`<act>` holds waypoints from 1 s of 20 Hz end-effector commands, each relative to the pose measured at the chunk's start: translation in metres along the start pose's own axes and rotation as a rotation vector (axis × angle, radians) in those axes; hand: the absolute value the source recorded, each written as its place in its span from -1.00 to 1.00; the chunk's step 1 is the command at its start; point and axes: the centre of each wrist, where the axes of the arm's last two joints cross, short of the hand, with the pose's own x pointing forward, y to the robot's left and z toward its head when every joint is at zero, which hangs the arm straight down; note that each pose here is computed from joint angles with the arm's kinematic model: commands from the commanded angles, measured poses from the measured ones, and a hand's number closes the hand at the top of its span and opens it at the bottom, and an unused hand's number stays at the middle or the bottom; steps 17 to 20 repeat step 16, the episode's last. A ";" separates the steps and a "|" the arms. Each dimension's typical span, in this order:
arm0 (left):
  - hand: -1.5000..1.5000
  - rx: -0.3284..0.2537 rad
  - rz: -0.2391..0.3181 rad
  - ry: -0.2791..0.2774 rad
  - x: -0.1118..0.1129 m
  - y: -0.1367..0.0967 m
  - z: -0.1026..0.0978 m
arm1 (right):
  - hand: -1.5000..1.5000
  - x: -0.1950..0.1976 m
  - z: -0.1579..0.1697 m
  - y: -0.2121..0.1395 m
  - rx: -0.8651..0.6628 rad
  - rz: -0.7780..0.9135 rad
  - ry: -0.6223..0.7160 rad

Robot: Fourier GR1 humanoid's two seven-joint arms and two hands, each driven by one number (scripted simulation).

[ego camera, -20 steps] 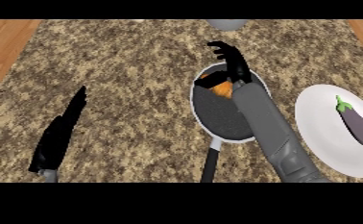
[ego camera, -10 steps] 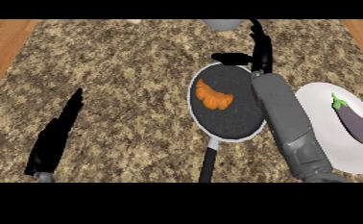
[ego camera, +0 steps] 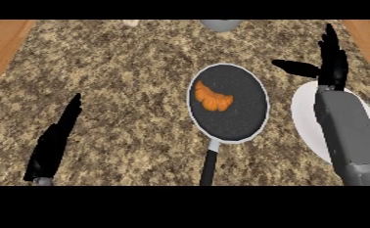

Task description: Pick the croissant from the plate and place it in the pan

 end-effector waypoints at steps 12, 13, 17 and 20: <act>0.00 0.000 -0.003 0.005 -0.003 0.010 -0.002 | -1.00 -0.035 0.021 -0.209 -0.034 0.065 -0.037; 0.00 0.006 0.002 -0.014 0.012 0.005 -0.005 | -1.00 -0.047 0.030 -0.213 -0.024 0.028 -0.053; 0.00 -0.011 0.017 -0.009 0.003 -0.013 0.012 | -1.00 -0.060 0.049 -0.238 0.017 0.038 -0.052; 0.00 -0.011 0.017 -0.009 0.003 -0.013 0.012 | -1.00 -0.060 0.049 -0.238 0.017 0.038 -0.052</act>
